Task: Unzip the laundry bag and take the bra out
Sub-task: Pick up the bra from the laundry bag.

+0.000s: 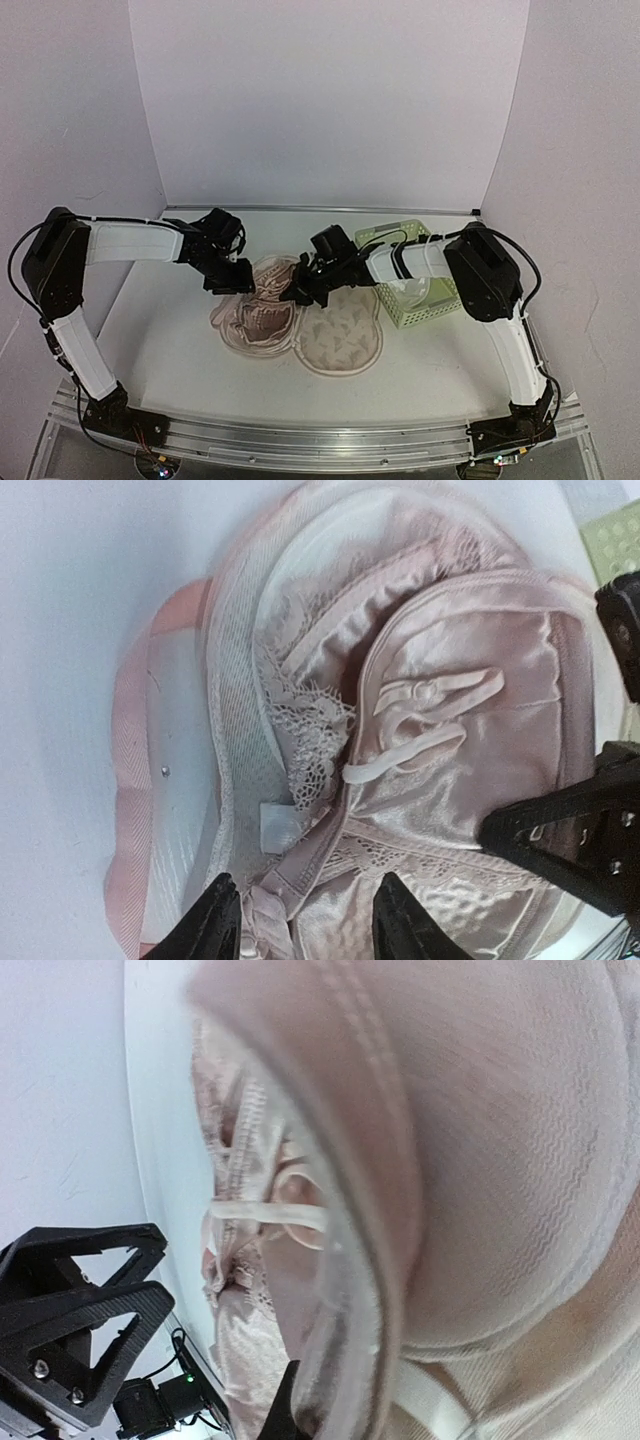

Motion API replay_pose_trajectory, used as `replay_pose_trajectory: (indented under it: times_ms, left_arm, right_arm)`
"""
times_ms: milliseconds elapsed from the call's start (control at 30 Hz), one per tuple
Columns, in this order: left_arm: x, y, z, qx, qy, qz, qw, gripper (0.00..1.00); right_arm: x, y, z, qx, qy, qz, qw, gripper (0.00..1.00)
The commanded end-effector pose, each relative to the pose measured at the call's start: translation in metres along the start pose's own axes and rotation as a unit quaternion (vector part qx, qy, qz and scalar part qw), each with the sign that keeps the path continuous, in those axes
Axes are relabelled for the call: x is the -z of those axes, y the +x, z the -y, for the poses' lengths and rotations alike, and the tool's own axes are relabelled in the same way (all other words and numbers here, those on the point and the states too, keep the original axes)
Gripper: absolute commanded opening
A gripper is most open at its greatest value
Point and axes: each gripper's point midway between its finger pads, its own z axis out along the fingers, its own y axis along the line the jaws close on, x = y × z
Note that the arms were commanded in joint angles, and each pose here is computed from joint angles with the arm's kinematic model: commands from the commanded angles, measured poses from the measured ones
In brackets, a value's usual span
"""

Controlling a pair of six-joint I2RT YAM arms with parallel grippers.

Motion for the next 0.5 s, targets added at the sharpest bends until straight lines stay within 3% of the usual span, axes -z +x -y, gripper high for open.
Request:
replay_pose_trajectory:
  times_ms: [0,167,467]
  left_arm:
    - [0.058,-0.052,0.028,-0.01,0.035,0.096,0.995,0.49]
    - [0.102,-0.075,0.029,-0.003,0.029,0.162,0.986,0.56]
    - [0.159,-0.096,0.017,0.017,0.006,0.248,0.969,0.58]
  right_arm:
    - [0.047,-0.012,-0.077,0.059,-0.071,0.042,0.995,0.0]
    - [0.065,-0.012,-0.098,0.078,-0.088,0.054,0.992,0.0]
    - [0.107,-0.016,-0.129,0.103,-0.118,0.078,0.985,0.0]
